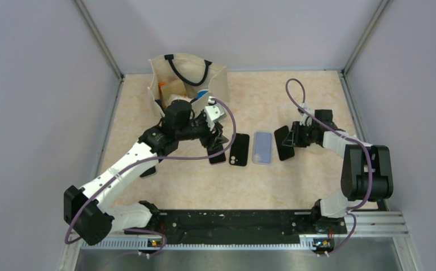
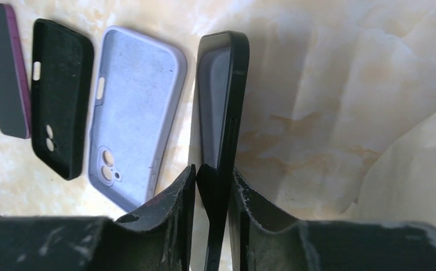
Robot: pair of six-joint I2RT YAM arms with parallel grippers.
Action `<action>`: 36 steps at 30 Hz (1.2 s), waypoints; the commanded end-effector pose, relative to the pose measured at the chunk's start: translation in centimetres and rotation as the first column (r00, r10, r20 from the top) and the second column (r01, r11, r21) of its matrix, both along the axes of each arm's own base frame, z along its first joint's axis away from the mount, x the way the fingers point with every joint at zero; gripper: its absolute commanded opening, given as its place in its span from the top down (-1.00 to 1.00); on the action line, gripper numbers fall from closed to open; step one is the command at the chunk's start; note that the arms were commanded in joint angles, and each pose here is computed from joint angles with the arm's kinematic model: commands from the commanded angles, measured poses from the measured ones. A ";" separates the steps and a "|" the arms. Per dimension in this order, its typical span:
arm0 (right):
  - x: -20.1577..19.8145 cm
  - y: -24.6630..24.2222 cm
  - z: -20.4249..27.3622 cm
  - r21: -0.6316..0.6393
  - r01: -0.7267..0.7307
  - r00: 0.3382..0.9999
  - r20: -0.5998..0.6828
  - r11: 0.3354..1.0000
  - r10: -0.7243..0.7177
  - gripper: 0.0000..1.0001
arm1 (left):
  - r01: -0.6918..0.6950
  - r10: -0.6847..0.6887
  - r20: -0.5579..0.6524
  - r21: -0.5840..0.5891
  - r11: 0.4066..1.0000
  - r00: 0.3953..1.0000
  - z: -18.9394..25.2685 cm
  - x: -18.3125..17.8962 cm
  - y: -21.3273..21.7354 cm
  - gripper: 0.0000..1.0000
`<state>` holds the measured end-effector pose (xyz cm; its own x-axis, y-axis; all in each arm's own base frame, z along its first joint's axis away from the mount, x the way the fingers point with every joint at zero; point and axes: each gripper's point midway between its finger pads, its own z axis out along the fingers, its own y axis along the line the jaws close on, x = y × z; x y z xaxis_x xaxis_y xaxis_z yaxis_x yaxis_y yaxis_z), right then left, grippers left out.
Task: Take the phone out of the phone case
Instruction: Place the phone at the center of the board.
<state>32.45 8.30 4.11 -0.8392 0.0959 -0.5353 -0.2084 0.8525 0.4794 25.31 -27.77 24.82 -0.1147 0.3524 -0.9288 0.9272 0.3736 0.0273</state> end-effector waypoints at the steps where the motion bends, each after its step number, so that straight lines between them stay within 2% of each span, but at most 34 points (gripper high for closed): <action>1: 0.5 -0.7 -0.3 -0.075 0.008 1.000 -0.003 0.997 -0.008 0.46 | 0.007 -0.006 0.030 -0.048 0.999 1.000 1.7 0.3 -0.5 -0.20; 12: 0.4 -0.2 0.1 -0.165 -0.030 0.999 0.030 0.986 0.035 0.19 | 0.010 -0.008 0.038 -0.050 0.999 0.999 1.8 0.0 -0.3 -0.21; 21: 0.5 -0.4 1.1 -0.214 -0.035 0.996 0.078 0.976 0.052 0.16 | -0.002 0.004 0.056 -0.039 0.999 0.998 1.9 0.1 0.1 -0.21; 36: 0.9 0.0 3.2 -0.244 -0.048 0.983 0.159 0.969 0.088 0.08 | -0.126 0.117 0.146 0.057 0.990 0.982 1.3 1.5 2.8 -0.22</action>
<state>31.90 7.85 4.39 -0.8081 -0.0785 -0.5838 -0.2764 0.9257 0.2581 26.21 -26.40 25.47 -0.0701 0.3811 -0.9219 0.8953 0.4316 0.1103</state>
